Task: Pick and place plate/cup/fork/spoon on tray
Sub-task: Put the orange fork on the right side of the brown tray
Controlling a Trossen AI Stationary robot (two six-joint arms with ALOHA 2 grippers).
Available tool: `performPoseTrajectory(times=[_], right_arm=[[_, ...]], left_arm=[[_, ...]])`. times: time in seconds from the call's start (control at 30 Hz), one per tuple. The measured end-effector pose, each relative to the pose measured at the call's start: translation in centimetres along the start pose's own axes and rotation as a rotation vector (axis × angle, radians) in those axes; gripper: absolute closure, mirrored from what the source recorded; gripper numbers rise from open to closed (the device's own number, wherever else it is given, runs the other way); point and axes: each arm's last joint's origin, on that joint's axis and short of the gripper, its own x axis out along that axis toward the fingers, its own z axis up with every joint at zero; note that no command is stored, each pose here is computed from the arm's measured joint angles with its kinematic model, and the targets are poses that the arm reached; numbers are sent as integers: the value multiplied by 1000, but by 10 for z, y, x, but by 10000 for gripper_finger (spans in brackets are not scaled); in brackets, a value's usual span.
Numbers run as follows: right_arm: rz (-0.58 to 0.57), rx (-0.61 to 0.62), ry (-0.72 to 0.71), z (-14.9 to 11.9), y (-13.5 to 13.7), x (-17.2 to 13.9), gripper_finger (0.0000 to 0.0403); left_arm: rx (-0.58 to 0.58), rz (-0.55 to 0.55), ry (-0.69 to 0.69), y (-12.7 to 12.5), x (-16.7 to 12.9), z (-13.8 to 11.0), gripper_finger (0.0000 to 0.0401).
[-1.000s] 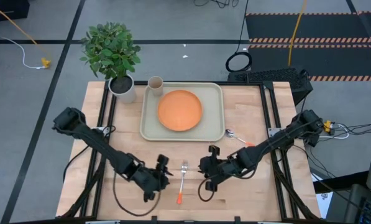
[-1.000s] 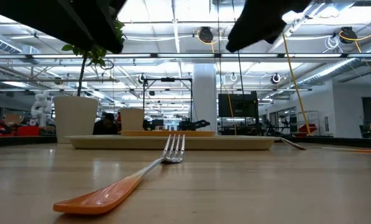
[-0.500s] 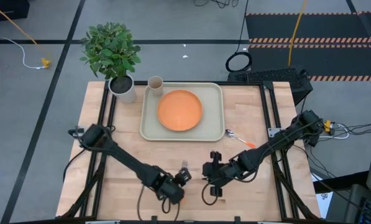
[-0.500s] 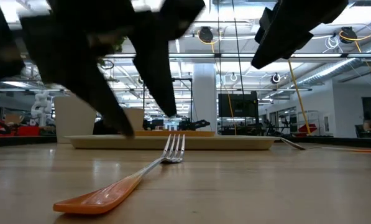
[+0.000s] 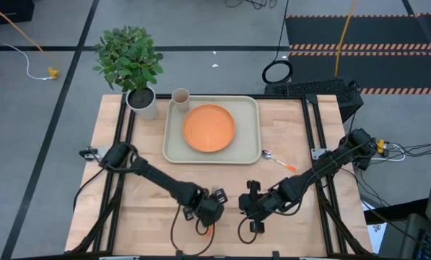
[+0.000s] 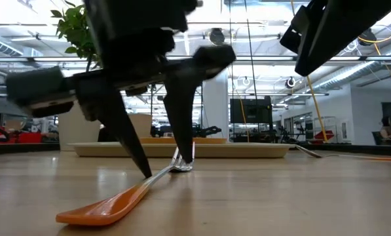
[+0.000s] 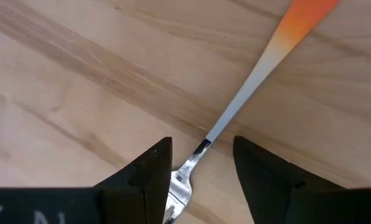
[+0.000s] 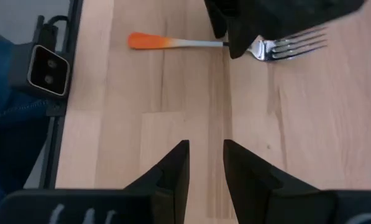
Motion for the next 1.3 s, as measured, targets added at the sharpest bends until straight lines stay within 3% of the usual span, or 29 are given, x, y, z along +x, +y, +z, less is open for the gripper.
performPoseTrajectory(times=[0.17,0.37,0.5,0.67,0.9,1.1,1.3], right_arm=[[-1,8,5,-1,0,0,314],[2,6,17,-4,4,-1,314],[1,4,19,-5,5,-1,314],[-23,3,2,-4,4,-1,314],[-229,-15,-150,2,-10,2,314],[-228,27,-193,-14,-33,22,305],[-200,-29,-283,-36,-50,37,269]], left_arm=[[-57,-113,-98,15,3,-18,250],[-97,-158,-110,20,4,-29,336],[-195,-147,-96,24,3,-32,386],[-394,-73,-53,31,3,-36,377],[-609,9,-10,40,4,-45,385],[-748,72,-14,48,5,-50,381],[-814,109,-3,52,5,-54,392]])
